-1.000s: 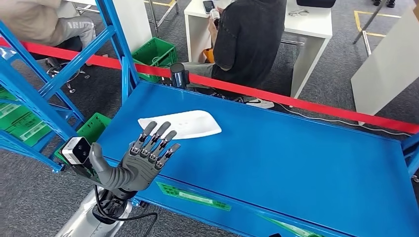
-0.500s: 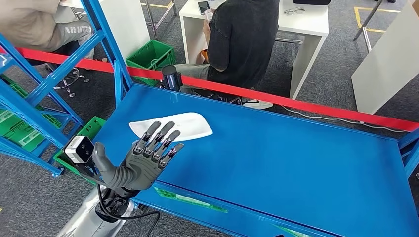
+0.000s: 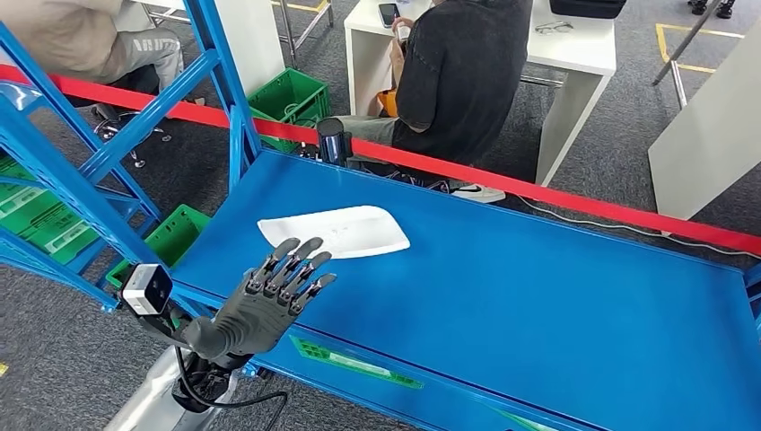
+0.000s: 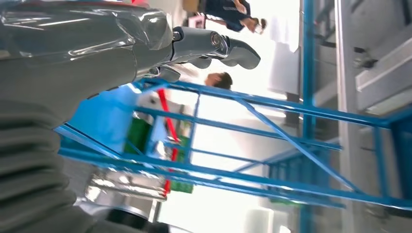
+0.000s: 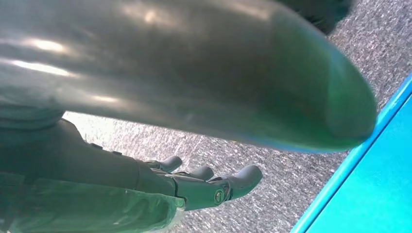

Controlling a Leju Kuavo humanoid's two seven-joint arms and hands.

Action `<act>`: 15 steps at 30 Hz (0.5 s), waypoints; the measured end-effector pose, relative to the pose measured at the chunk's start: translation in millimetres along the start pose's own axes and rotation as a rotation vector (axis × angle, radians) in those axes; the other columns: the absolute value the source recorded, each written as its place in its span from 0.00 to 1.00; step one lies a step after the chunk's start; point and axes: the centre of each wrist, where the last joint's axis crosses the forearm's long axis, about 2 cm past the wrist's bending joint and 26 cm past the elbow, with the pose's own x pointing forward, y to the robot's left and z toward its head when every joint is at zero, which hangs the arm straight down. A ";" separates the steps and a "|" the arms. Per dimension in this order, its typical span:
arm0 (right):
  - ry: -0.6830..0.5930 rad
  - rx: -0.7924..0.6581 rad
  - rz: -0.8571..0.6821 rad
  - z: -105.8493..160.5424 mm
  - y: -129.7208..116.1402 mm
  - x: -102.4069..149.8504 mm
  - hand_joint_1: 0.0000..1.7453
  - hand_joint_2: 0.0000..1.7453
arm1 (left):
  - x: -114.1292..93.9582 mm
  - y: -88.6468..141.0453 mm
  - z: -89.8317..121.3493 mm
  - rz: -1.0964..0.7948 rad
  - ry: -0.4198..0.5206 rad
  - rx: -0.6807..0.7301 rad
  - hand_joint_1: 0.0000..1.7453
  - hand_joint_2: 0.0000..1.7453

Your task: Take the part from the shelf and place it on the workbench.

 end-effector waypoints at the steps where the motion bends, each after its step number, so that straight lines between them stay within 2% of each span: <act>1: 0.000 0.000 -0.004 -0.3 1.4 1.4 0.00 0.00 | 0.2 0.5 1.3 -0.020 0.012 0.001 0.00 1.00; 8: -0.009 0.015 -0.070 -2.9 20.3 12.1 0.00 0.00 | 0.3 1.5 3.5 -0.116 0.103 -0.011 0.00 1.00; 15: 0.006 0.048 -0.139 -3.0 37.4 5.6 0.00 0.00 | 2.5 -2.4 3.4 -0.104 0.151 -0.019 0.00 1.00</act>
